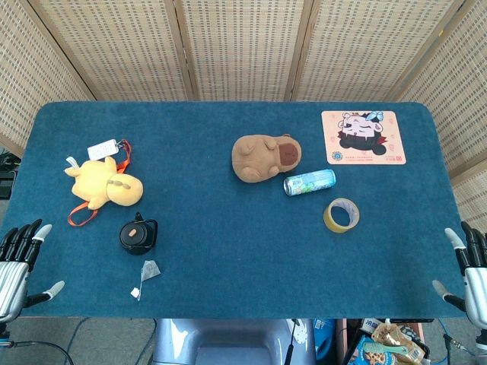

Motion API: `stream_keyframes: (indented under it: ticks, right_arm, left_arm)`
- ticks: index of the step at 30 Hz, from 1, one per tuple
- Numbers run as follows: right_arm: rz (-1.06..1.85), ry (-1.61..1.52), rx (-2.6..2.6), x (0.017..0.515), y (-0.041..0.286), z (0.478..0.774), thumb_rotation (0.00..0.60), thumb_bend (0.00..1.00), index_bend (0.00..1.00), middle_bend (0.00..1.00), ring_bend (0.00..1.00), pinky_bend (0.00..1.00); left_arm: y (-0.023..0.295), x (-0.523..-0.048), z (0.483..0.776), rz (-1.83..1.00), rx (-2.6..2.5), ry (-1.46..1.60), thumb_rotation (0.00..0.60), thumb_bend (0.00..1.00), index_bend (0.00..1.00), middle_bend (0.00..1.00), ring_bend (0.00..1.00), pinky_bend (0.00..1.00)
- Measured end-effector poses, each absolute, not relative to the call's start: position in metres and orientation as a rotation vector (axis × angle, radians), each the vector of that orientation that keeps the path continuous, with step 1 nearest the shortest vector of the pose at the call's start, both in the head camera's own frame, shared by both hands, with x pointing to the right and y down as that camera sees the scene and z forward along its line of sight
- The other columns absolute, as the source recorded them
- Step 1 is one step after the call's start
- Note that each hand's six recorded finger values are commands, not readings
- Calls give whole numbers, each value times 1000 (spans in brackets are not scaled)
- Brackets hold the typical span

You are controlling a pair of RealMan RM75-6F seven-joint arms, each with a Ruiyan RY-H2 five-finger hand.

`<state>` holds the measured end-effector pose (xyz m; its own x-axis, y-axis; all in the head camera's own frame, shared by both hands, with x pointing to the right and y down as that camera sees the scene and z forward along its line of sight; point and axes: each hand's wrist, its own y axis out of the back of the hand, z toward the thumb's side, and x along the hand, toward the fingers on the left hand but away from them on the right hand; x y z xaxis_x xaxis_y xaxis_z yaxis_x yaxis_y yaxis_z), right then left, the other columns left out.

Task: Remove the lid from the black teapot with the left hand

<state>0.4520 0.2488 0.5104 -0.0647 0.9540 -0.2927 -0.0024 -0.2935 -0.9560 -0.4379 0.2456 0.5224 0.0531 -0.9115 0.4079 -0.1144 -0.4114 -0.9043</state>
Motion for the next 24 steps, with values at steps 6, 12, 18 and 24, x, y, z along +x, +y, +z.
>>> stream_keyframes:
  ticks: [6, 12, 18, 24]
  right_arm:
    - [1483, -1092, -1387, 452, 249, 511, 600, 0, 0, 0, 0, 0]
    - [1478, -1105, -1387, 452, 249, 509, 600, 0, 0, 0, 0, 0]
    - [1500, -1115, -1381, 457, 246, 512, 600, 0, 0, 0, 0, 0]
    - [1517, -1115, -1377, 459, 244, 516, 600, 0, 0, 0, 0, 0]
  left_arm:
    - [245, -438, 524, -1432, -1629, 1046, 600, 56, 0, 0, 0, 0]
    - [235, -436, 537, -1412, -1637, 1006, 600, 57, 0, 0, 0, 0]
    - [209, -430, 568, -1355, -1657, 881, 600, 56, 0, 0, 0, 0]
    - [185, -409, 604, -1268, -1717, 616, 600, 57, 0, 0, 0, 0]
